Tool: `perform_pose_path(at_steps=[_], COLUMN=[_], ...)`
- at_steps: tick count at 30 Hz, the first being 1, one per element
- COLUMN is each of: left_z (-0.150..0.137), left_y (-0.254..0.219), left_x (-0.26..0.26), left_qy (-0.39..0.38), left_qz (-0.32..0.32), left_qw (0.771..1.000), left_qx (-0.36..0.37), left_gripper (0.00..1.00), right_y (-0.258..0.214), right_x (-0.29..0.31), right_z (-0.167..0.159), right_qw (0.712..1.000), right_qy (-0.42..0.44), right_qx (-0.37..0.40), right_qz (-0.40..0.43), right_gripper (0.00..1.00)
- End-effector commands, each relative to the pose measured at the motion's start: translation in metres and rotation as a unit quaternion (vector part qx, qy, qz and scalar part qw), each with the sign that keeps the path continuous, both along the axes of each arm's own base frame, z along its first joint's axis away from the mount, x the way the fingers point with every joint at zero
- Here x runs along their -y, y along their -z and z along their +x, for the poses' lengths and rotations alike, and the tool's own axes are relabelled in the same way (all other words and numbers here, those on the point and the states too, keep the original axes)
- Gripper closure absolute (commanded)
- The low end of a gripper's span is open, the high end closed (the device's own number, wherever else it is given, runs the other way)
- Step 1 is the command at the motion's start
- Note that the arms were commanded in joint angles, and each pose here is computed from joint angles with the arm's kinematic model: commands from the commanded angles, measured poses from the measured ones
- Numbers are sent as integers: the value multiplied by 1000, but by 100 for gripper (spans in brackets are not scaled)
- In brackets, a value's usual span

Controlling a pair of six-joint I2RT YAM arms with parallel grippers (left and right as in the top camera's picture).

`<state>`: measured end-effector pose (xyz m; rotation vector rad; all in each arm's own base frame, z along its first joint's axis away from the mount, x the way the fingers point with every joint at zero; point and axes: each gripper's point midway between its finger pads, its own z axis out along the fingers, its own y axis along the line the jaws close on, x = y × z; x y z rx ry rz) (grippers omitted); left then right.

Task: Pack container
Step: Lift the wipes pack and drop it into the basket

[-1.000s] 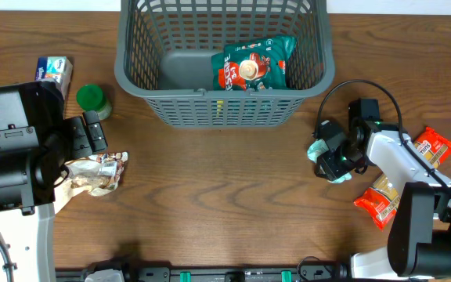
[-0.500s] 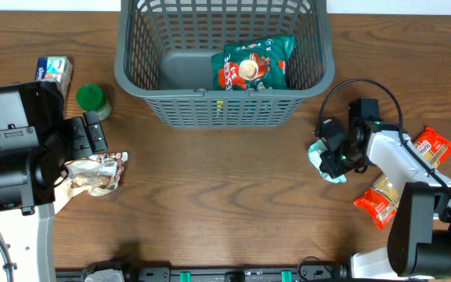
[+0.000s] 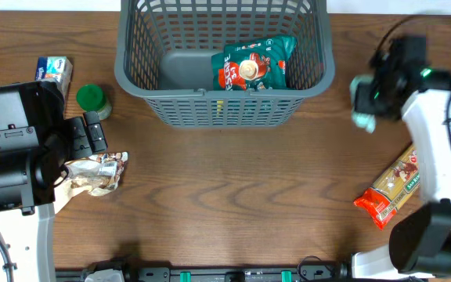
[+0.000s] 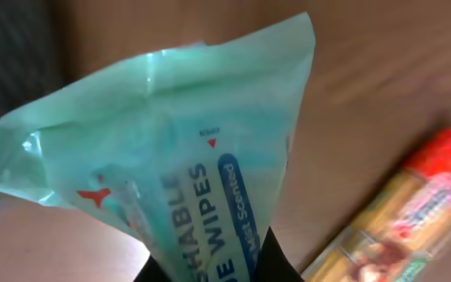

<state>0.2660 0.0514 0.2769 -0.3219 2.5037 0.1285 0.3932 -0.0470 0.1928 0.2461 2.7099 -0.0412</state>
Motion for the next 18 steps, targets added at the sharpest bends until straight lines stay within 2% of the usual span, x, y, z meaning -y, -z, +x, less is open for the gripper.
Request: perform_pose_path(at_steps=[1,4,6,9,12,15,18], left_z=[1,1,1,1,1,1,1], left_y=[-6,-6,-6,-6,-6,-6,-6], left_x=[-3,-3,-3,-3,-3,-3,-3], left_qy=[-3,-3,-3,-3,-3,-3,-3], left_qz=[8,8,8,8,8,8,8], left_qw=[1000,1000,1000,1000,1000,1000,1000], left_qx=[6,6,6,7,7,6,6], left_gripper=[1,1,1,1,1,1,1], right_y=[-86,-159,-207,-250,-269,-270,-258], right_x=[12,-1,-31,-83,-138,-175,-205], right_z=[23,34,37,31,23,27,47], right_qw=[991,979,966,937,892,865,844], right_qy=[74,50,-33,-161,-286,-338,-371], right_qx=[107,199,256,310,340,350,351], right_qz=[4,10,4,-26,-81,-123,-162], right_gripper=[99,99,99,99,99,99,99])
